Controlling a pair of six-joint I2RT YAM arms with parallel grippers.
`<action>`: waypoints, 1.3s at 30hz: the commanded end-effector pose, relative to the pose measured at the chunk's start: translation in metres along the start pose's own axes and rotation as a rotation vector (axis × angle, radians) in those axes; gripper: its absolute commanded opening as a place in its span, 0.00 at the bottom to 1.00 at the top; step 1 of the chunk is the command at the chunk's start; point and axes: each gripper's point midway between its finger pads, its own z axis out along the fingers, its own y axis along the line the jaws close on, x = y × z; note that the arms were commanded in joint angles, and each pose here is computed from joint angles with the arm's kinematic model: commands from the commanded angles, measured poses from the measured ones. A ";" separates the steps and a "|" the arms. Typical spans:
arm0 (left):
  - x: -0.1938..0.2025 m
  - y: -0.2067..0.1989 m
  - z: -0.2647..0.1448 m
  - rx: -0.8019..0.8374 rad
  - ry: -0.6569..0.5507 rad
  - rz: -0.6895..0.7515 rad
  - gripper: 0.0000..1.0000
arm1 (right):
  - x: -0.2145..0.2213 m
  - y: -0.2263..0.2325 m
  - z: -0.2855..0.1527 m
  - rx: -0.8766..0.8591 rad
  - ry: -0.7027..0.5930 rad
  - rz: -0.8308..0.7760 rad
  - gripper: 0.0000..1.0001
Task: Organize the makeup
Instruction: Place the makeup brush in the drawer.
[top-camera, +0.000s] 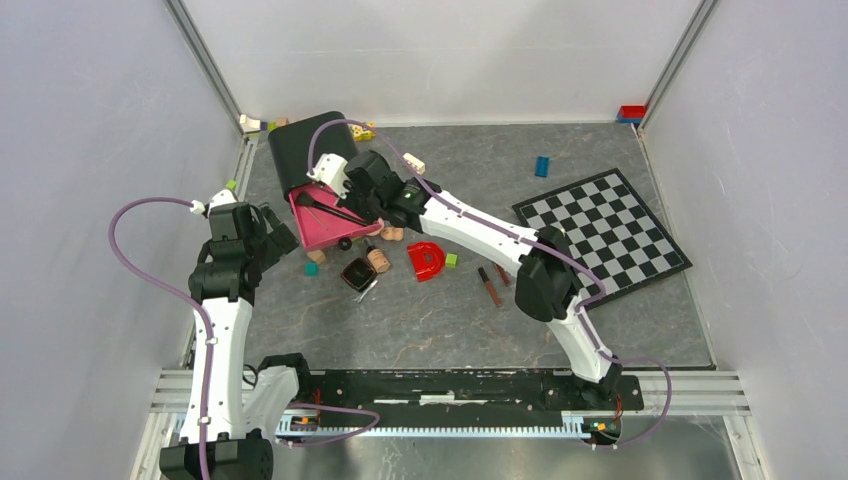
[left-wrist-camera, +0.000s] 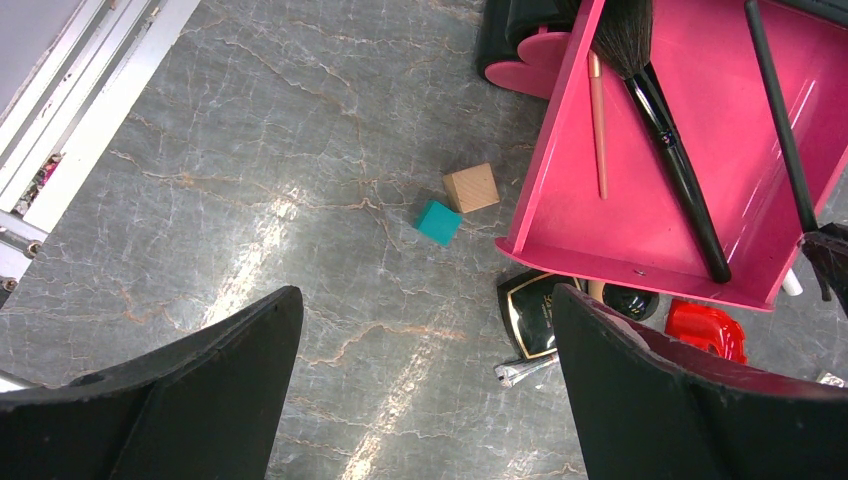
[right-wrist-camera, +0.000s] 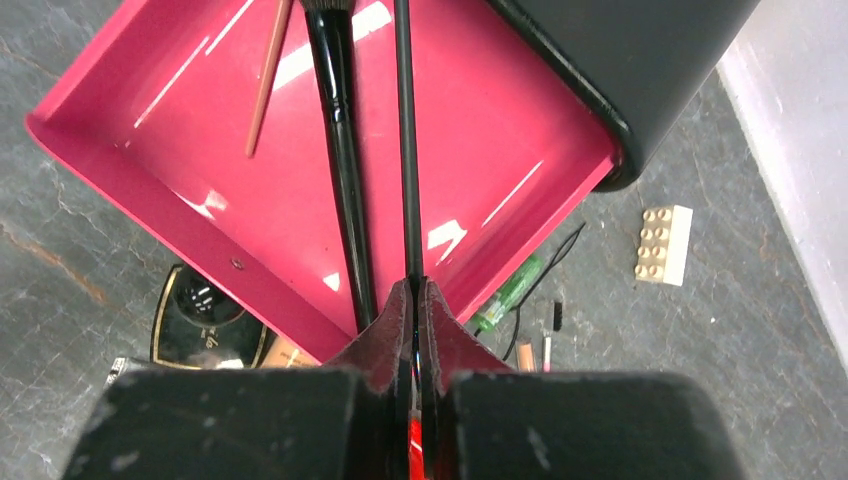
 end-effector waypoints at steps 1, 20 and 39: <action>-0.009 -0.001 -0.001 0.011 -0.045 0.019 1.00 | -0.039 -0.005 0.001 0.029 -0.121 -0.027 0.00; -0.009 -0.002 -0.001 0.013 -0.044 0.019 1.00 | -0.022 0.010 0.025 0.033 -0.092 -0.102 0.01; -0.008 -0.002 0.000 0.012 -0.038 0.020 1.00 | -0.027 0.010 0.023 0.038 -0.122 -0.037 0.25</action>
